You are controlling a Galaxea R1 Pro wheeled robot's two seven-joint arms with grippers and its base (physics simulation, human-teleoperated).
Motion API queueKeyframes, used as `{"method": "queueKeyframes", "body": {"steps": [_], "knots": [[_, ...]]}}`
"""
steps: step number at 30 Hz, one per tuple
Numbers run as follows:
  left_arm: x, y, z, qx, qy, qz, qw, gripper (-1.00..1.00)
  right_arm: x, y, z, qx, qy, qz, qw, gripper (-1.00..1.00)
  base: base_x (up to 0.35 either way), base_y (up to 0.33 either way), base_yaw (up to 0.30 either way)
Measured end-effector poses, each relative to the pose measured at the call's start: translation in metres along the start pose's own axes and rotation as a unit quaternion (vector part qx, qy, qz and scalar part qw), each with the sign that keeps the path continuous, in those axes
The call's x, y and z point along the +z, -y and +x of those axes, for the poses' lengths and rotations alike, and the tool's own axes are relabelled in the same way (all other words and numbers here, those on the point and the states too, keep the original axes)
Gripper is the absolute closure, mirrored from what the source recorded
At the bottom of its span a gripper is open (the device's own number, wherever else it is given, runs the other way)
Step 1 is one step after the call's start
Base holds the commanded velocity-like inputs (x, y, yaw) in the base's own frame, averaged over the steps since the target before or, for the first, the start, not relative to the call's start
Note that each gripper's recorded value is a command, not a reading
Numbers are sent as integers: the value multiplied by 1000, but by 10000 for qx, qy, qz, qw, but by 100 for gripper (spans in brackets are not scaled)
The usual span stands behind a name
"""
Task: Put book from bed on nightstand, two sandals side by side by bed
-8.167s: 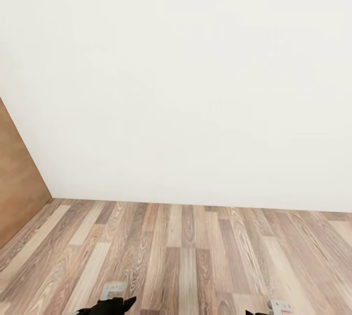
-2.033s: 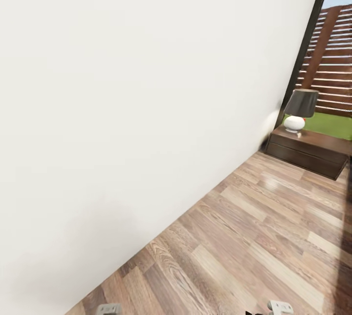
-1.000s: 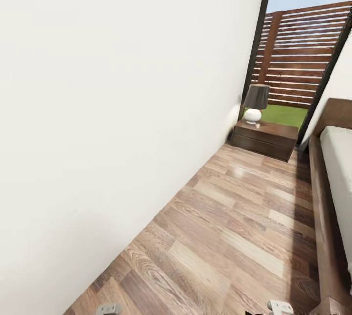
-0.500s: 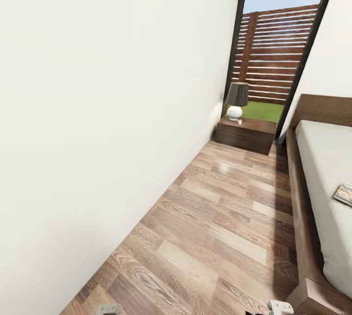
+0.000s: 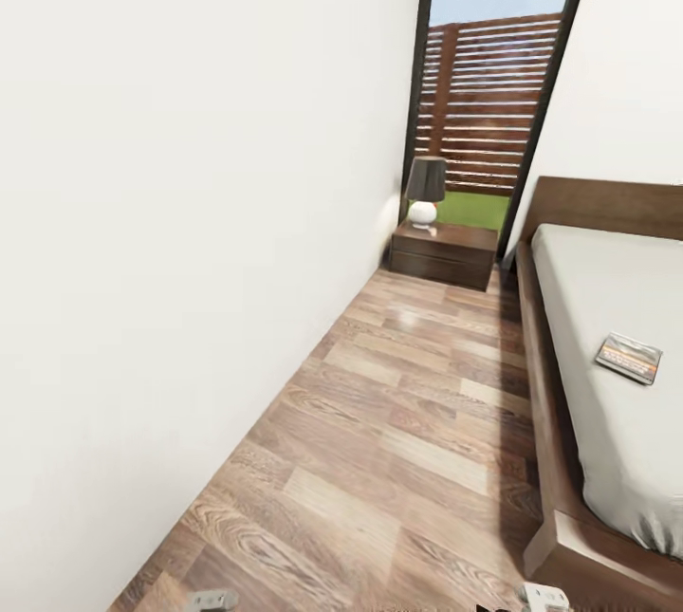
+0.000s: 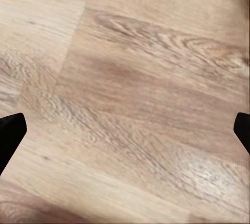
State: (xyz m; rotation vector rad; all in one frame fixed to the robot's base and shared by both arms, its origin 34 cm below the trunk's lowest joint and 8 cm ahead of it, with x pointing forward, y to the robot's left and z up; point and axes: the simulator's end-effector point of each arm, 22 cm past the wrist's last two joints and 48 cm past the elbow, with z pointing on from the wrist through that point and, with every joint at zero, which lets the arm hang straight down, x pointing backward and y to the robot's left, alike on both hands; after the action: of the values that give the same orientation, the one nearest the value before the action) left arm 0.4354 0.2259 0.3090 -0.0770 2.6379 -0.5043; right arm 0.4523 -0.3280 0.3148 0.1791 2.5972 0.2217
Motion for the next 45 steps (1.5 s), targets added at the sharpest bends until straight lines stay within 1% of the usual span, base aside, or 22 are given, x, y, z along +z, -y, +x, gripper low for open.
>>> {"method": "queueKeyframes", "body": {"steps": [23, 29, 32, 45], "knots": [[1, -1, 4, -17, -46, -5, 10000, -100, 1, 1, 5, 8, -50, 9, 10000, -100, 0, 0, -219], [1, -1, 5, -17, -49, -7, 10000, -100, 1, 1, 5, 9, -60, 10, 10000, -100, 25, 0, -76], [1, -1, 5, -17, -48, -8, 10000, -100, 1, 1, 5, 9, -58, 10, 10000, -100, 192, 0, -19], [1, -1, 5, -16, -46, -8, 10000, -100, 1, 1, 5, 11, -56, 10, 10000, -100, 323, 0, -1]]}}
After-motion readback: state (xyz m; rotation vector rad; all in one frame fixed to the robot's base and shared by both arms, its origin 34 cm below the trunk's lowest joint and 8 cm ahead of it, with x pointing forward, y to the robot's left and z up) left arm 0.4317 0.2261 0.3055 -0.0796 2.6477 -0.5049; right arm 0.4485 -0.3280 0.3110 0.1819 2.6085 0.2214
